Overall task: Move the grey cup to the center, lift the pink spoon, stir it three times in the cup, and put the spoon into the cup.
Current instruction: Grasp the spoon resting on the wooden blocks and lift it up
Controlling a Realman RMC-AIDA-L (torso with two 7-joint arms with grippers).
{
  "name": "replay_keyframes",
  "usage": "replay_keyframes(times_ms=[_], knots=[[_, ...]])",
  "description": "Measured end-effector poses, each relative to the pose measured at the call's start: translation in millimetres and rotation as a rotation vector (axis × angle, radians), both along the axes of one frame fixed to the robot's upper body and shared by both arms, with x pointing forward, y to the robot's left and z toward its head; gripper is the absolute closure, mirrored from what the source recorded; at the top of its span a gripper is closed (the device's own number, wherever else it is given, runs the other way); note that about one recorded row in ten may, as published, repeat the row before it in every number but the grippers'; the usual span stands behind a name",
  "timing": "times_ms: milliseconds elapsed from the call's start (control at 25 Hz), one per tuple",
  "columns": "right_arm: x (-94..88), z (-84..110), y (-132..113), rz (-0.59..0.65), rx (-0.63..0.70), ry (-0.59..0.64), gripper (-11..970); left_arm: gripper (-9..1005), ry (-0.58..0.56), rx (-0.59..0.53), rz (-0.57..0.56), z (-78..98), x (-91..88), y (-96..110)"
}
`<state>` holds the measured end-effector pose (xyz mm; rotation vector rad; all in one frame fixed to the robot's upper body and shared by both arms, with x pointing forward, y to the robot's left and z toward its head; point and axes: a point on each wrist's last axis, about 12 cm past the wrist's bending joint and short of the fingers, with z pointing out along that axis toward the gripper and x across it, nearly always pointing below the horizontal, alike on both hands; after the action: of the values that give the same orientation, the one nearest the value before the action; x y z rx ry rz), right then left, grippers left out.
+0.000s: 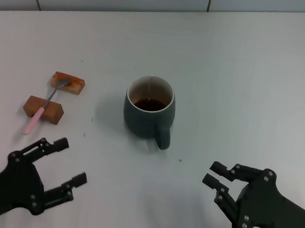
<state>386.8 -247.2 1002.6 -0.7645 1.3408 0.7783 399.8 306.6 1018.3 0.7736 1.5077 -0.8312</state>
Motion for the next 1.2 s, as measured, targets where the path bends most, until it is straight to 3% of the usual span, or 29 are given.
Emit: replay_keyframes(times_ms=[40, 120, 240, 560, 760, 1200], knots=[[-0.1, -0.5, -0.2, -0.004, 0.001, 0.007, 849, 192, 0.001, -0.024, 0.027, 0.2, -1.3, 1.0], [0.9, -1.5, -0.1, -0.006, -0.007, 0.013, 670, 192, 0.016, -0.094, 0.108, 0.5, -4.1, 4.7], [4.5, -4.5, 1.3, 0.0, -0.035, 0.027, 606, 192, 0.088, -0.232, 0.237, 0.2, -6.4, 10.2], [21.2, -7.4, 6.6, 0.056, -0.063, 0.116, 435, 191, 0.263, -0.552, 0.426, -0.4, -14.2, 20.4], [20.9, -7.8, 8.0, 0.045, -0.087, 0.067, 208, 191, 0.383, -0.664, 0.508, -6.7, -20.6, 27.6], [24.6, -6.1, 3.5, 0.056, -0.102, 0.058, 173, 191, 0.536, -0.721, 0.53, -18.4, -24.6, 22.1]])
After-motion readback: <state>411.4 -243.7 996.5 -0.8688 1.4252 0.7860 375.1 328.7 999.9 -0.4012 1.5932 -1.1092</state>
